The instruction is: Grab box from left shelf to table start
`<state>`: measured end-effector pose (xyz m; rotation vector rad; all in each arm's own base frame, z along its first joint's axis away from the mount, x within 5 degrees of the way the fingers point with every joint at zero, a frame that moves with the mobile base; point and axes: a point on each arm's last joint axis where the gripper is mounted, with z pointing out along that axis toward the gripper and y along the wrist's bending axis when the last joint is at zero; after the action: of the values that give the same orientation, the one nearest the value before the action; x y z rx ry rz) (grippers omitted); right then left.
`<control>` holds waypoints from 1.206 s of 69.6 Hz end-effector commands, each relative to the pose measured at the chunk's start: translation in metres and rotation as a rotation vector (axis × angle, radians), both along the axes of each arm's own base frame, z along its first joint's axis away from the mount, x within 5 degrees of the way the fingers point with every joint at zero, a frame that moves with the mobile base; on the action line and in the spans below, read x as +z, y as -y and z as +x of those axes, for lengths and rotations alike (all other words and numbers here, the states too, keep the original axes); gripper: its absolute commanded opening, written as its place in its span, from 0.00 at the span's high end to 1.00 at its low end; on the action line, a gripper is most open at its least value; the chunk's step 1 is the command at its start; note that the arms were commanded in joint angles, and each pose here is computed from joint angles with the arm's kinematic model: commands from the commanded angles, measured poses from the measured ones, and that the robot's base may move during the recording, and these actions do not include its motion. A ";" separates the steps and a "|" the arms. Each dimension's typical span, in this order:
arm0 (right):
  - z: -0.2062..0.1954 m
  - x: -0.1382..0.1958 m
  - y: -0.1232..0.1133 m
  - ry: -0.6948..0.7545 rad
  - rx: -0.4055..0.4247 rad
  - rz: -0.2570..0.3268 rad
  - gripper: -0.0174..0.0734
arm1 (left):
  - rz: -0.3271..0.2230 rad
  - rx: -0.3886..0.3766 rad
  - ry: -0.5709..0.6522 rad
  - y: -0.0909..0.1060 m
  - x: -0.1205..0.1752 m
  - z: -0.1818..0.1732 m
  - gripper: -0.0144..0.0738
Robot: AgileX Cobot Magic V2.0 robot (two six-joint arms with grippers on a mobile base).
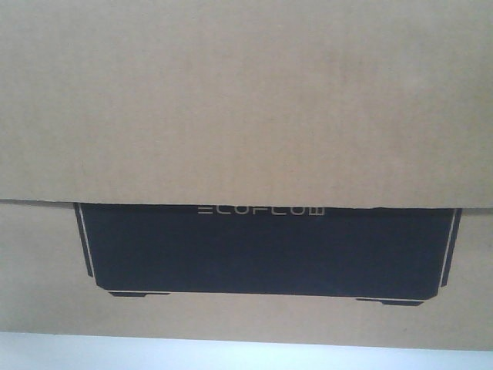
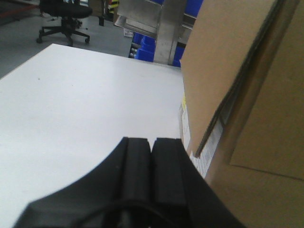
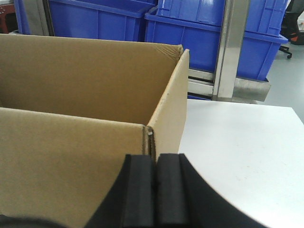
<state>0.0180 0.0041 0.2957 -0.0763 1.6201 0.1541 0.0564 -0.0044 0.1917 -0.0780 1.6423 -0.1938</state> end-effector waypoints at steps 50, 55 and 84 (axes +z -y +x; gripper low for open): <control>-0.001 0.015 0.001 0.101 -0.007 0.001 0.74 | -0.001 0.004 0.122 0.000 0.011 -0.001 0.95; -0.001 0.015 0.001 0.101 -0.007 0.001 0.74 | -0.001 0.004 0.122 0.000 0.011 -0.001 0.95; 0.017 -0.017 0.005 0.092 -0.152 -0.071 0.74 | -0.001 0.004 0.122 0.000 0.011 -0.001 0.95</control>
<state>0.0304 0.0013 0.2746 -0.0433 1.6287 0.0448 0.0566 -0.0044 0.1930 -0.0663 1.6236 -0.1828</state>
